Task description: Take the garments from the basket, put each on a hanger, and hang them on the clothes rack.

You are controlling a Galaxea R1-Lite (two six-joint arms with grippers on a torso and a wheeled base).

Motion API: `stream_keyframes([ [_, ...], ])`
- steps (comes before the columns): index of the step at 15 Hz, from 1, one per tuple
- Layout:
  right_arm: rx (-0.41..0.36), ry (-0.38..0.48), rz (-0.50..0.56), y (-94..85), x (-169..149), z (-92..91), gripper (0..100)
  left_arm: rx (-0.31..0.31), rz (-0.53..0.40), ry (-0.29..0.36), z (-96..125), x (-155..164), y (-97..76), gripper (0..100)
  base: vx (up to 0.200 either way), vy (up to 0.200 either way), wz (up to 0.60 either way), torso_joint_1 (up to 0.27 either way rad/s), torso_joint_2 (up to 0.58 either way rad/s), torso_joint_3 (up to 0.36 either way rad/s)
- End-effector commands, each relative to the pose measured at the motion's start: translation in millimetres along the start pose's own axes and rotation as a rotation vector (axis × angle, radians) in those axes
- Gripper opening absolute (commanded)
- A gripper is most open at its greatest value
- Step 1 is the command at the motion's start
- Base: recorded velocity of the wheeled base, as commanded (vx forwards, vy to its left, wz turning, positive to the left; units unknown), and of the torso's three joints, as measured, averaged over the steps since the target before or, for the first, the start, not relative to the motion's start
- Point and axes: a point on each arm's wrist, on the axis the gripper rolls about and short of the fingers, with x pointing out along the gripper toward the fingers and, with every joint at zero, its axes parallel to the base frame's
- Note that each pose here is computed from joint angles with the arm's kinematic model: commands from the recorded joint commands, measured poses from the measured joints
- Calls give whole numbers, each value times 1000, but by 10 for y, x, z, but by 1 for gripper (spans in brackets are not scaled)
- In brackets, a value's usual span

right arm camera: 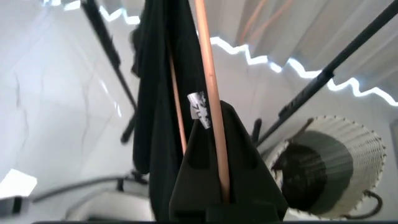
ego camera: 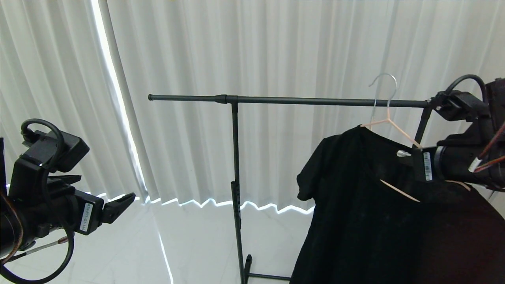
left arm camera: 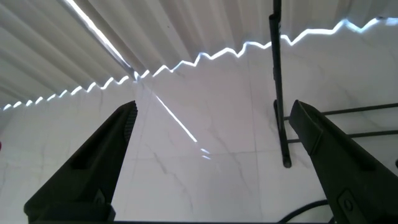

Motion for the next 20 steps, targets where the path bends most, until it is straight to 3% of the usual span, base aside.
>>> stream_keyframes([
  [1,-5,17,-31,100,296,109,0,3,3,-4,5,-9,3,100,0,0,0,0,0,0],
  [6,-9,-5,-20,199,348,190,0,14,5,-5,17,-13,-30,100,0,0,0,0,0,0],
  [20,-15,8,-23,231,422,180,0,27,-15,-12,27,-18,-74,100,200,0,0,2,3,1],
])
